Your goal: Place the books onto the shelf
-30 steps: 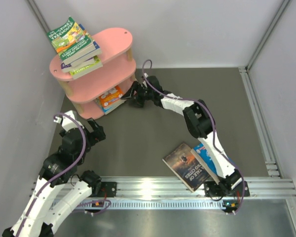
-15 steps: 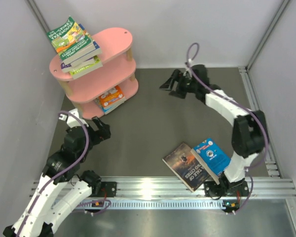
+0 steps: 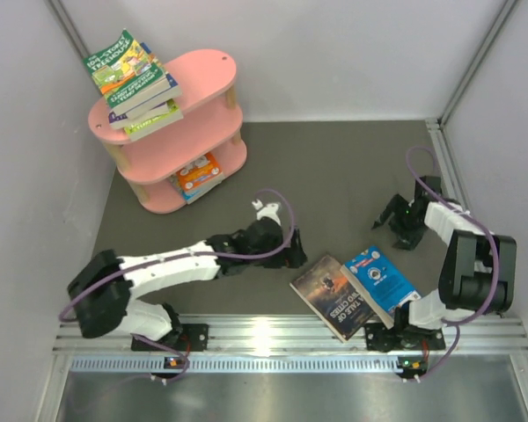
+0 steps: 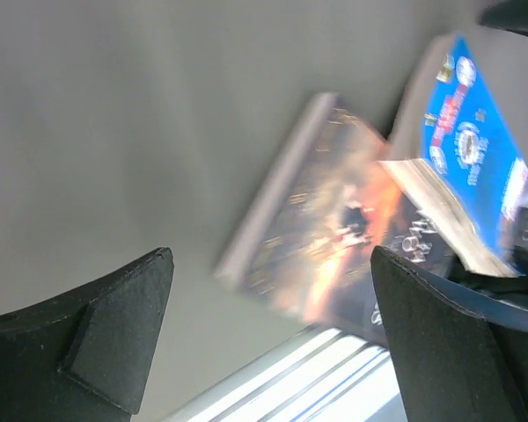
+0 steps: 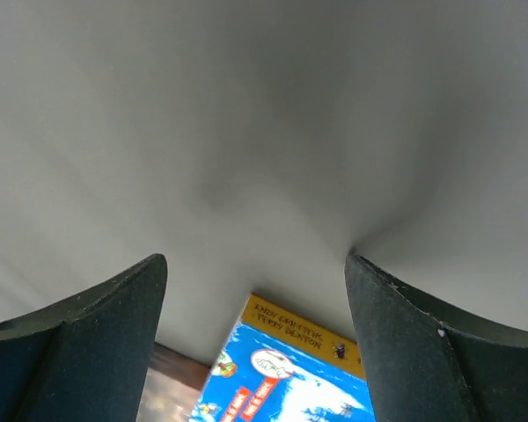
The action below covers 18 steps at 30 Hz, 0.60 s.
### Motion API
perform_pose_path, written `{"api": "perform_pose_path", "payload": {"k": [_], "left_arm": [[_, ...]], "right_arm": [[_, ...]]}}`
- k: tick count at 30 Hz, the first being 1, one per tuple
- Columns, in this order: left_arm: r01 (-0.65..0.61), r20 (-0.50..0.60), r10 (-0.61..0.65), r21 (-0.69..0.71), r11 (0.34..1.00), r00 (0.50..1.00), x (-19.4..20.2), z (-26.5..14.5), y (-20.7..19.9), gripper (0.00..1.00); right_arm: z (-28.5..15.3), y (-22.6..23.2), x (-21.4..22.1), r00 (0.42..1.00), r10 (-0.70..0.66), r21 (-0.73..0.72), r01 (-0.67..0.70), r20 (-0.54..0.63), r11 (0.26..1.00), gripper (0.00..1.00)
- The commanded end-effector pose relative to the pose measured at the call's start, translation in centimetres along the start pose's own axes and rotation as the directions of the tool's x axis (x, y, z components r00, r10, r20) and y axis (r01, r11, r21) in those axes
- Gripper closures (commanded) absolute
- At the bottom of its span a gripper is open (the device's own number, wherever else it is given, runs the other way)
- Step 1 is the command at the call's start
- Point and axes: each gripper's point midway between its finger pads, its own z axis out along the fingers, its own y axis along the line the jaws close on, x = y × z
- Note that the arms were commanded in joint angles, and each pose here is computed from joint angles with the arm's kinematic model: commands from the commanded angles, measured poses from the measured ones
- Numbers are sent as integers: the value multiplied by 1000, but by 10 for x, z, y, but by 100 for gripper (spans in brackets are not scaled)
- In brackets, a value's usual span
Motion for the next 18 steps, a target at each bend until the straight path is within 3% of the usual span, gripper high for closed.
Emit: {"api": "perform_pose_path", "payload": {"k": [1,8,18], "left_arm": [[84,-39,-78,191,978,996,19,21,-60,1],[109,-164,-89,123,986,982,88,42,-62,1],[152,-162,-158,-49,987,974,113,19,-27,1]], "right_arm": [[-11,-3,13,999,-44,-23,45,10,999,19],[-8,-17,42,998,-57,-31,56,-30,998,19],[-2,-19,59,997,-47,-66,43,-53,997,19]]}}
